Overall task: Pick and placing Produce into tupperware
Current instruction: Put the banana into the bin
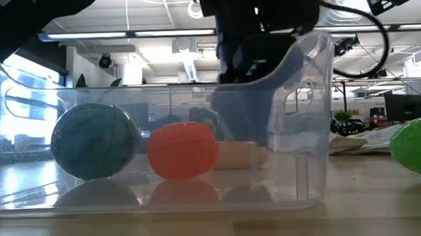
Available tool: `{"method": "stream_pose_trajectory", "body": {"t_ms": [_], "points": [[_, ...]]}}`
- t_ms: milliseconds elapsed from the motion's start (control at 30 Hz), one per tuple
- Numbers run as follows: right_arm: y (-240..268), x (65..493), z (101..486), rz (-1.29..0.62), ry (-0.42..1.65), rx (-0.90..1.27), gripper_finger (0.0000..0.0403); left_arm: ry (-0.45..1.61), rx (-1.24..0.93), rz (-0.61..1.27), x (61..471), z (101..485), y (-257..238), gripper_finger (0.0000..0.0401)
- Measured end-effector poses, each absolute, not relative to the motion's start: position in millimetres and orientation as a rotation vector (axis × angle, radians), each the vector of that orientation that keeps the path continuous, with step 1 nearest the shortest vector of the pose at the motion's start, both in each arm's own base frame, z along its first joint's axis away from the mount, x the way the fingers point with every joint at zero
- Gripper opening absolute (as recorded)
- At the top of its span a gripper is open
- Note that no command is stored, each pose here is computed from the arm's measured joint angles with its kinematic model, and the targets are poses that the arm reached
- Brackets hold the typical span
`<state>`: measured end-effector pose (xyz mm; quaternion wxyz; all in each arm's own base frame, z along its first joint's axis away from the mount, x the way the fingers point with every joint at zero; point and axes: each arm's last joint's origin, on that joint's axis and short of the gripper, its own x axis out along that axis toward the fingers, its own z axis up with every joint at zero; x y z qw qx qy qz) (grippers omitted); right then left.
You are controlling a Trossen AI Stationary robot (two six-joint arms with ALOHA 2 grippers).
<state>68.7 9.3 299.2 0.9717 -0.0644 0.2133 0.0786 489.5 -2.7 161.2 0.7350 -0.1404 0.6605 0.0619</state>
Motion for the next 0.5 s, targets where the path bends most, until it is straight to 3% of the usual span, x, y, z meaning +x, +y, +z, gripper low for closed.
{"method": "stream_pose_trajectory", "body": {"t_ms": [500], "points": [[9.3, 68.7, 299.2, 0.159, 0.431, -0.13, 0.0016, 1.536, -0.314, 0.143, 482.9, 155.2, -2.9, 0.0287]]}}
